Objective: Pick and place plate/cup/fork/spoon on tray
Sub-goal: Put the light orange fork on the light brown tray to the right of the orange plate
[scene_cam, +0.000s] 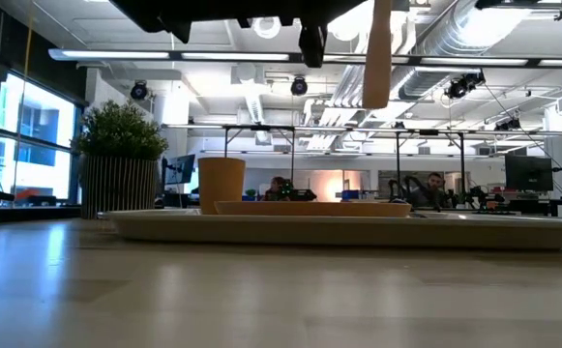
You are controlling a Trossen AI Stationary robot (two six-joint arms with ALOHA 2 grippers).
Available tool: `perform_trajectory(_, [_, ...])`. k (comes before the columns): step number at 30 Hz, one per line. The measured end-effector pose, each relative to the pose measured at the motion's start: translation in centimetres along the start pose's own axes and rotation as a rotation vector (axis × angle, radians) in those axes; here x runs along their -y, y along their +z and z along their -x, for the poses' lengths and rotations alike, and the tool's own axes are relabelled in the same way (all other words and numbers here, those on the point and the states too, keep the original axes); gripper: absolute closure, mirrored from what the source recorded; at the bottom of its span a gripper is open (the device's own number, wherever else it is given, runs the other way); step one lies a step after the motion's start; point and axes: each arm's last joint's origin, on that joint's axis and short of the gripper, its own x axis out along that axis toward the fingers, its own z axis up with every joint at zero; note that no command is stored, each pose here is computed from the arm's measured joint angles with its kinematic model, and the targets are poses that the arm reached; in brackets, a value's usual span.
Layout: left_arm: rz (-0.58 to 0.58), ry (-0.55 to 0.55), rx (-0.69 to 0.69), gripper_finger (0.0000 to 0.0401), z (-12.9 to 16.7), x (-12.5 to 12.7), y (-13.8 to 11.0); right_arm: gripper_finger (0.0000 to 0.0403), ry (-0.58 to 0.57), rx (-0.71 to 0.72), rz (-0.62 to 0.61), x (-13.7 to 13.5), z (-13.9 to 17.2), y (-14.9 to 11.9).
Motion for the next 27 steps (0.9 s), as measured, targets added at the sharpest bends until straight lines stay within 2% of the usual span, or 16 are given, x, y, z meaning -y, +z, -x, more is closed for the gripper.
perform_trajectory(3, [-0.001,0.015,0.01,0.0401,0.0,-0.2,0.1,0.0254,0.202,0.183,-0.114,0.8,-1.5,-2.7])
perform_trajectory(7, [-0.002,0.04,0.03,0.0401,0.1,-0.7,0.4,0.0254,0.392,0.426,-0.146,1.2,-3.8,-4.9])
perform_trajectory(12, [0.011,0.061,0.043,0.0401,0.1,-1.5,0.6,0.0254,0.408,0.617,-0.126,1.9,-5.2,-5.5])
perform_trajectory(19, [0.026,0.135,0.062,0.0401,0.3,-2.9,0.9,0.0254,0.475,0.671,-0.043,2.0,-6.2,-4.4])
perform_trajectory(23, [0.029,0.195,0.051,0.0401,0.4,-3.8,0.9,0.0254,0.442,0.68,-0.015,2.3,-7.1,-3.9])
perform_trajectory(27, [0.03,0.209,0.056,0.0401,0.5,-4.3,1.0,0.0254,0.377,0.691,0.002,2.9,-8.0,-3.4])
